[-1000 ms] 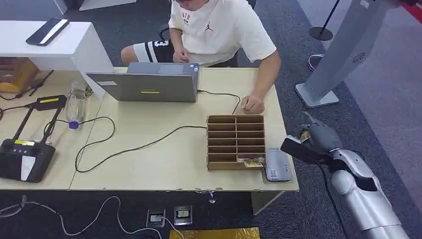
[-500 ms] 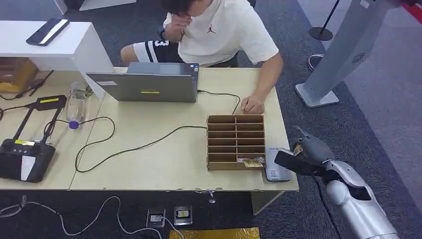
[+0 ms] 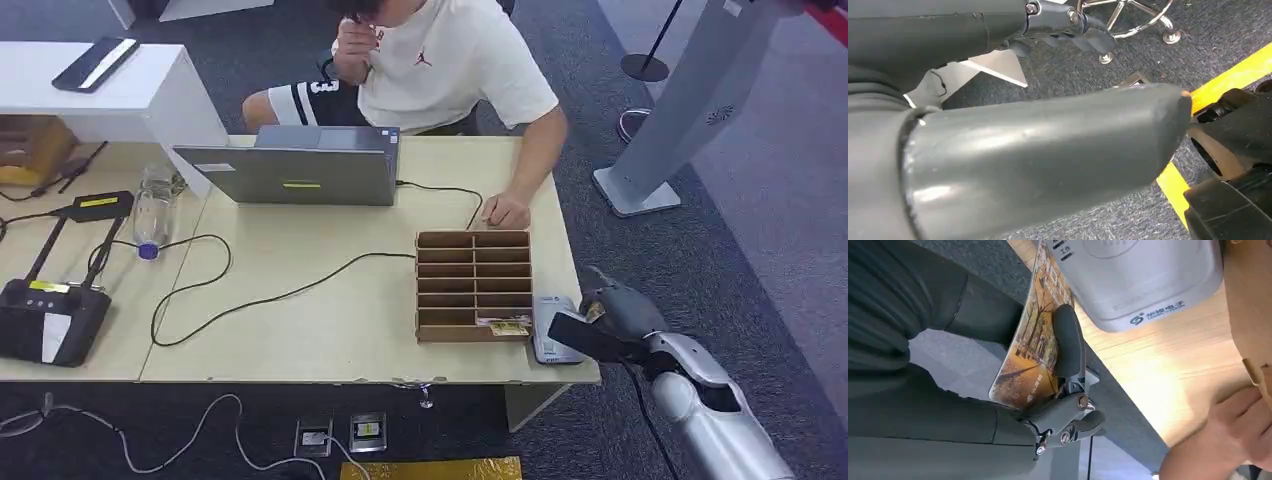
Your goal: Pass the card to the sensor for recognition and then transmit it.
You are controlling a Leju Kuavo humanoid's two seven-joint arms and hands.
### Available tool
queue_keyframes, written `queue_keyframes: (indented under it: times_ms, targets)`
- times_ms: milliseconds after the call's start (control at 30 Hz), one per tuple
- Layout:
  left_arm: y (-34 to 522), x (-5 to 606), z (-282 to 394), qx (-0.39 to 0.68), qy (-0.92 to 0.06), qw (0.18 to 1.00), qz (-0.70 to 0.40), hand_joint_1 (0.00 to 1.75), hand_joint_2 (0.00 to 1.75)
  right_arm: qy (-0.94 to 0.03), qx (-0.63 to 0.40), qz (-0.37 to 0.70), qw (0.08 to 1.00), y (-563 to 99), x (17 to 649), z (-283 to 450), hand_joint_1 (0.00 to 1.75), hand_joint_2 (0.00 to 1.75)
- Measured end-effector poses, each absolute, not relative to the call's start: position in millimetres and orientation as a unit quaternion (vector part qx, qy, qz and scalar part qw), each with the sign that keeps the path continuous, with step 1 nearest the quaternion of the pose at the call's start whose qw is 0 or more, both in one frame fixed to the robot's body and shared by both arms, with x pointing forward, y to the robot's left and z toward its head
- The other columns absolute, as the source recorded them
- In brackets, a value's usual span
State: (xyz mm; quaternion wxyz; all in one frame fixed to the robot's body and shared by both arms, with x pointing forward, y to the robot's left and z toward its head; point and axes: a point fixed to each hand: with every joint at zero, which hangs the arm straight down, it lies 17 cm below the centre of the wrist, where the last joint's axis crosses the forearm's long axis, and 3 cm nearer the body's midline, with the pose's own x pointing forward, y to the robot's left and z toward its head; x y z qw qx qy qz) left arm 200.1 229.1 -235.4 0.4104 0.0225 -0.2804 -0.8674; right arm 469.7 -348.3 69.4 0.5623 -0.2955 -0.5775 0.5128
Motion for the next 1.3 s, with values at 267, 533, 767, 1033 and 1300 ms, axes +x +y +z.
queue_keyframes:
  times_ms: [267,533,767,1033,1300]
  targets:
    - [230,200,-236,0.023,-0.278,0.407,-0.87,0.0,0.0,-0.577,-0.294,0.51,0.566,-347,465,67,1.75,1.75]
    - [230,203,-235,0.025,-0.277,0.403,-0.872,0.0,0.0,-0.586,-0.291,0.502,0.565,-343,464,72,1.75,1.75]
    - [230,203,-235,0.025,-0.278,0.402,-0.872,0.0,0.0,-0.596,-0.289,0.498,0.56,-336,465,79,1.75,1.75]
    - [231,202,-235,0.025,-0.276,0.4,-0.874,0.0,0.0,-0.602,-0.276,0.501,0.557,-327,463,81,1.75,1.75]
    - [231,202,-235,0.025,-0.275,0.398,-0.875,0.0,0.0,-0.603,-0.268,0.503,0.558,-319,462,78,1.75,1.75]
